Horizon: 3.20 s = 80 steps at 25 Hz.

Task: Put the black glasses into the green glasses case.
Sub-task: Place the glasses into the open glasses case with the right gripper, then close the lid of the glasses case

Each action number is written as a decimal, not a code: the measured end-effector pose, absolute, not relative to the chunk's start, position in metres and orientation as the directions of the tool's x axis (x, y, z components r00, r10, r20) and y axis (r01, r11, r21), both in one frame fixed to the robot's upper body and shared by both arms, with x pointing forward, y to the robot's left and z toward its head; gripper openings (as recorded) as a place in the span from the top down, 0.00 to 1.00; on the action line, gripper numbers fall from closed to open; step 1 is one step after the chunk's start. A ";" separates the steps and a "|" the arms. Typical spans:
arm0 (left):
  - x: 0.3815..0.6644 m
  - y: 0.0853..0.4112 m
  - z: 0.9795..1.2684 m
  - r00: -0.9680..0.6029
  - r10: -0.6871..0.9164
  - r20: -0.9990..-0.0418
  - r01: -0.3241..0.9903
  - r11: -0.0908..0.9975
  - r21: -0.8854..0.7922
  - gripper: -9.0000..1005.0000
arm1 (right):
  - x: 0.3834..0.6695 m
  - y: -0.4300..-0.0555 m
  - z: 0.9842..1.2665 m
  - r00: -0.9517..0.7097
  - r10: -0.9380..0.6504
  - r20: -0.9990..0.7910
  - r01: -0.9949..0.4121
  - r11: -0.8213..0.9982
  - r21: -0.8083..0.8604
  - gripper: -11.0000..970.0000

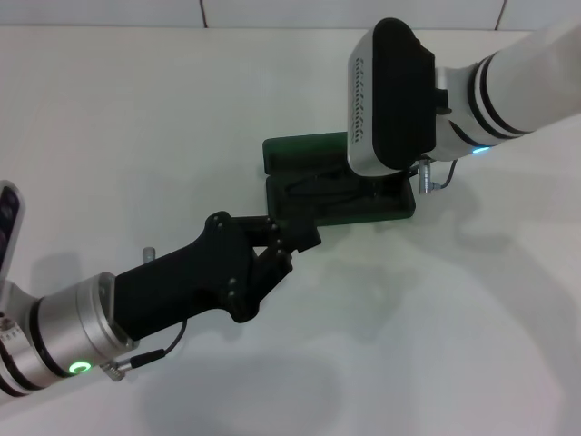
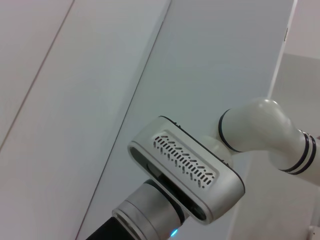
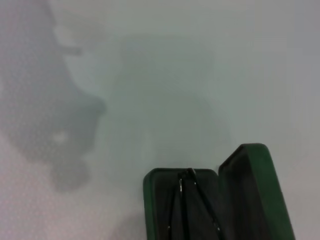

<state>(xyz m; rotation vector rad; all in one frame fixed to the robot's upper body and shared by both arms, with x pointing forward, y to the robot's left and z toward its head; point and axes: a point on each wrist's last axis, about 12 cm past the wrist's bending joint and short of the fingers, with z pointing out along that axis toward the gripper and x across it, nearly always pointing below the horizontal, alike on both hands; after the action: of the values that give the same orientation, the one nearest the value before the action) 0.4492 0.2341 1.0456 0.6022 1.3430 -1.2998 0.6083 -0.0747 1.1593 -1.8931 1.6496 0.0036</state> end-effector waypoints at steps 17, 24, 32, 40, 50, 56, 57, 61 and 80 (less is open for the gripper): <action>0.447 0.233 1.044 -0.261 -0.317 -0.912 0.902 0.256 -0.347 0.95 | 0.609 -0.077 1.159 0.188 -0.894 -0.407 -0.902 0.007 -0.432 0.94; 0.447 0.233 1.044 -0.262 -0.316 -0.912 0.902 0.255 -0.347 0.95 | 0.609 -0.077 1.159 0.188 -0.896 -0.402 -0.903 0.004 -0.430 0.94; 0.447 0.234 1.044 -0.260 -0.319 -0.911 0.901 0.260 -0.348 0.95 | 0.609 -0.077 1.159 0.187 -0.896 -0.403 -0.902 0.005 -0.431 0.93; 0.445 0.235 1.043 -0.262 -0.320 -0.911 0.898 0.264 -0.351 0.95 | 0.609 -0.078 1.159 0.186 -0.896 -0.402 -0.903 0.005 -0.429 0.84; 0.450 0.240 1.047 -0.244 -0.332 -0.911 0.894 0.286 -0.344 0.95 | 0.593 -0.096 1.167 0.082 -0.824 -0.560 -0.929 0.141 -0.343 0.84; 0.467 0.258 1.058 -0.183 -0.378 -0.908 0.873 0.362 -0.327 0.95 | 0.574 -0.156 1.189 -0.107 -0.529 -0.842 -0.940 0.329 -0.087 0.84; 0.471 0.262 1.061 -0.160 -0.385 -0.909 0.871 0.378 -0.313 0.95 | 0.570 -0.170 1.192 -0.129 -0.458 -0.880 -0.937 0.348 -0.043 0.84; 0.512 0.267 1.088 -0.107 -0.372 -0.922 0.884 0.389 -0.259 0.95 | 0.539 -0.251 1.184 -0.150 -0.138 -0.979 -0.906 0.414 0.081 0.84; 0.654 0.166 1.142 -0.296 0.447 -0.844 0.913 0.393 -0.112 0.82 | 0.471 -0.339 1.093 -0.213 0.250 -0.944 -0.789 0.526 0.318 0.83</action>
<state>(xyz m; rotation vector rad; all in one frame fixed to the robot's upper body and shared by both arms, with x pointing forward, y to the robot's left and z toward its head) 0.6539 0.1662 1.1419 1.1681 1.9008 -0.7870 0.4714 -0.3390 1.0931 -0.4870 1.4965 1.0222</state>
